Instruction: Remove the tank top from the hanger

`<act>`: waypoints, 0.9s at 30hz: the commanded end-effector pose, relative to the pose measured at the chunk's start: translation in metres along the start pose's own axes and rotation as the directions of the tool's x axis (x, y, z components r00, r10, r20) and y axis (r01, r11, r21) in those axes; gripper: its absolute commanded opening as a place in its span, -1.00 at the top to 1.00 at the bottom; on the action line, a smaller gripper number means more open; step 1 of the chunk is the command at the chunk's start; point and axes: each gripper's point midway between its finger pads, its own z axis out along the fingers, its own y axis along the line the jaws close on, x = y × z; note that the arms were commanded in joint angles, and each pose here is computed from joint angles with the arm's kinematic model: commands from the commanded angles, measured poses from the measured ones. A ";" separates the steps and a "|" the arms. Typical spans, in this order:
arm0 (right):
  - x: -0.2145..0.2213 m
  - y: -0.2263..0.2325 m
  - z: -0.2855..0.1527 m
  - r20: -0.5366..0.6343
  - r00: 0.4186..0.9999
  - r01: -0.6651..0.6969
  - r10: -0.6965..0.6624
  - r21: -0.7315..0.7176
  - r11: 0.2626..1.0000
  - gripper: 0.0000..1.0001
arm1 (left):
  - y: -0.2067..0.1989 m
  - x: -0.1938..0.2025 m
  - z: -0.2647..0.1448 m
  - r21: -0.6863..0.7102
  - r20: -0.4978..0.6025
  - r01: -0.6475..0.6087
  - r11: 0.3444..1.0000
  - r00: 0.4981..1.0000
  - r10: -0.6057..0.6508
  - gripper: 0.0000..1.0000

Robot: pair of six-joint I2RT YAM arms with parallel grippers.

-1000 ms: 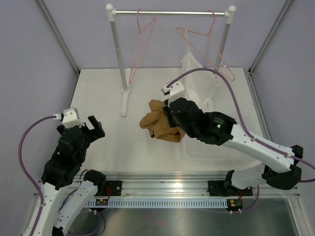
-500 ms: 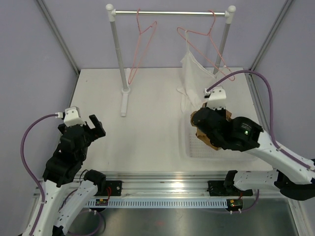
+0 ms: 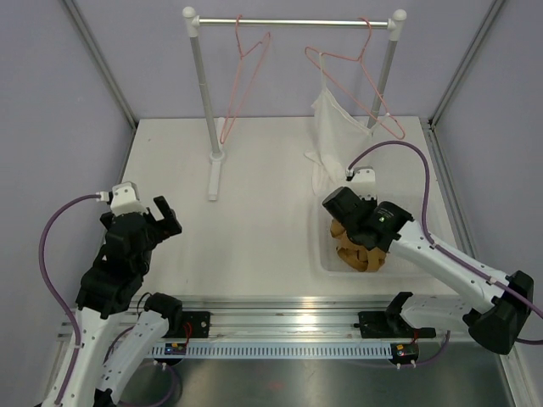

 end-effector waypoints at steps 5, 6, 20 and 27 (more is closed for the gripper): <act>-0.032 -0.007 0.013 0.045 0.997 -0.059 0.057 0.045 0.997 -0.74 | 0.005 -0.017 -0.002 -0.018 0.069 0.042 0.999 0.997 -0.041 -0.98; -0.035 -0.009 0.011 0.049 0.997 -0.061 0.058 0.051 0.997 -0.98 | 0.009 -0.018 -0.002 -0.033 0.074 0.049 0.998 0.996 -0.047 -0.98; -0.119 -0.069 -0.098 0.346 0.908 -0.170 0.234 -0.207 0.964 -0.99 | 0.028 -0.049 -0.048 -0.042 0.149 0.046 0.998 0.988 -0.039 -0.98; -0.099 -0.101 -0.119 0.345 0.904 -0.187 0.254 -0.214 0.959 -0.99 | 0.022 -0.056 -0.079 0.049 0.118 0.012 0.999 0.993 -0.017 -0.98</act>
